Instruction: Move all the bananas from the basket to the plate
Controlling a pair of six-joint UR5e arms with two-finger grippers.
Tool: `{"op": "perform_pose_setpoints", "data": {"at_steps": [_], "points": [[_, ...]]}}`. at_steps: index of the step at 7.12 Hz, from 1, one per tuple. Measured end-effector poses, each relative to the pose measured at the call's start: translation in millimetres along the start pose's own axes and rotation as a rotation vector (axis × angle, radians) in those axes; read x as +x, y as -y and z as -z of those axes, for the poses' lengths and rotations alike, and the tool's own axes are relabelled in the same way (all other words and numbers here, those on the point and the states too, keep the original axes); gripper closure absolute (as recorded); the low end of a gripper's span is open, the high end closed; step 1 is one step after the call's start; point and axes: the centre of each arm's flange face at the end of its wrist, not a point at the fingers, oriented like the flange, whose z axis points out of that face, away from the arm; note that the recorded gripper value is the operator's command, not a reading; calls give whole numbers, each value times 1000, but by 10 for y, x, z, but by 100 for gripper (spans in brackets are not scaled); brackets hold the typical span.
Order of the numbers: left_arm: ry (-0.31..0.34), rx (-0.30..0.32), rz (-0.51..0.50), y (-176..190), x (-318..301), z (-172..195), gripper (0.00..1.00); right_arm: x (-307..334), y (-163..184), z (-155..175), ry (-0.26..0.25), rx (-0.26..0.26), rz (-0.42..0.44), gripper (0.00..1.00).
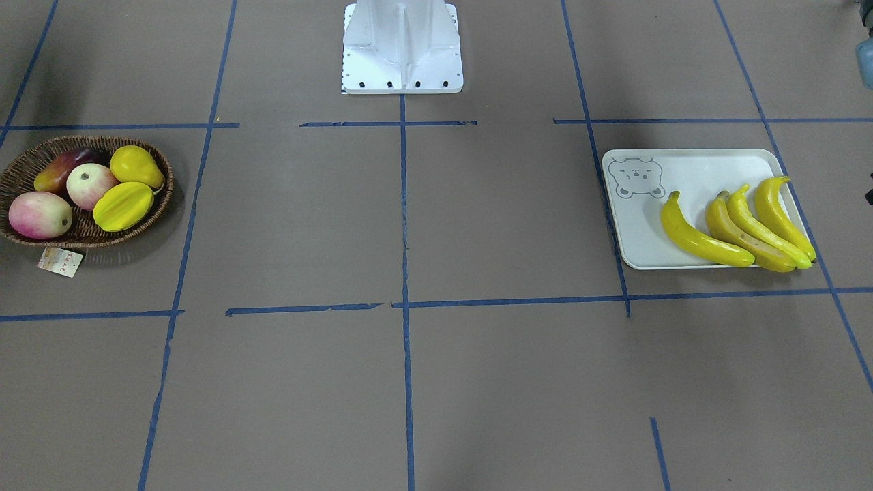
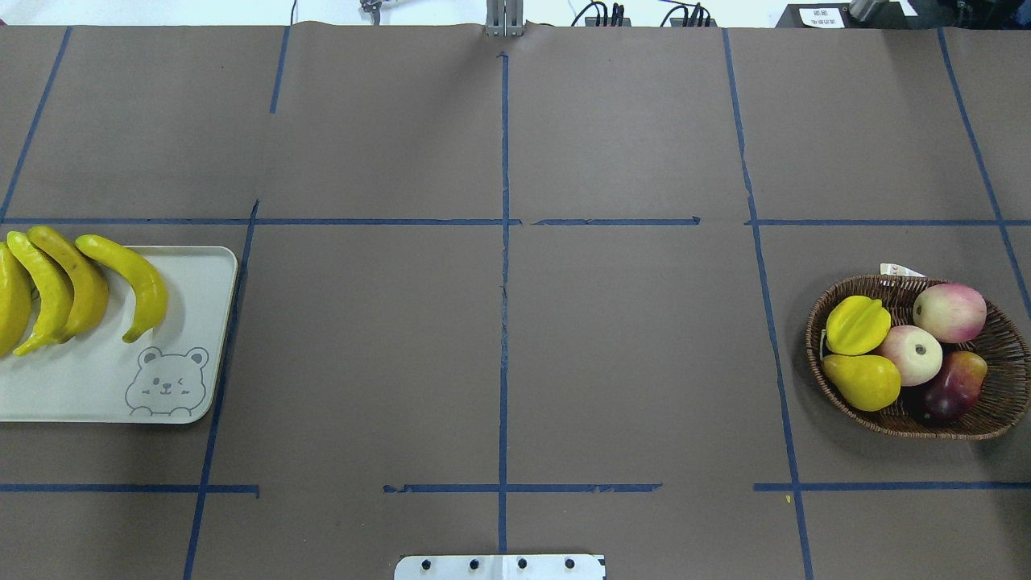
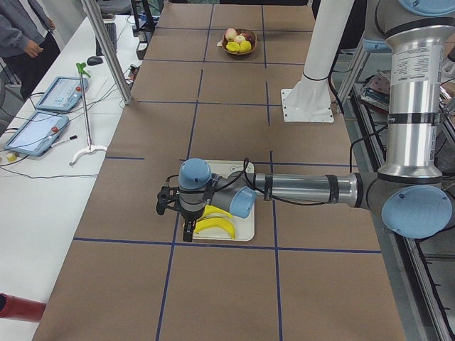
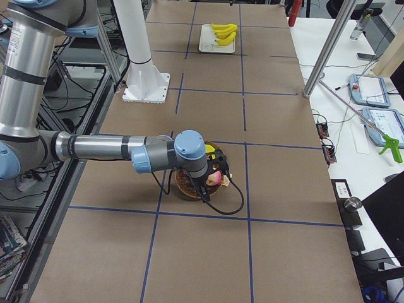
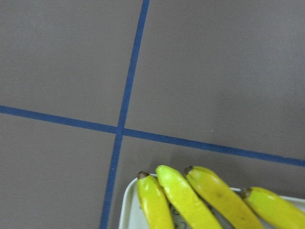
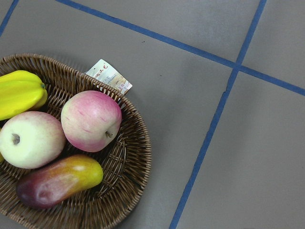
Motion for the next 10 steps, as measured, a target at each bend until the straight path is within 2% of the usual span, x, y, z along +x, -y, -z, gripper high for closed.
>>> {"op": "perform_pose_setpoints", "data": {"at_steps": [1,2,4,5,7,8,10], "points": [[12,-46,-62,-50,-100,127,0,5,-4,5,-1,1,-1,0],[14,-93,-80,-105,-123,251,0,11,-9,8,-1,2,-2,0],[10,-164,-37,-222,-112,433,0,75,-130,-56,1,-16,-8,0],[9,-169,-30,-242,-105,472,0,181,-263,-118,0,-33,-24,0],[10,-158,-37,-253,-99,492,0,529,-561,-173,-19,-44,-118,1],[10,-157,-36,-262,-103,493,0,622,-607,-164,-35,-48,-160,1],[12,-161,-28,-297,-111,496,0,658,-436,-81,-67,-68,-231,0]]}}
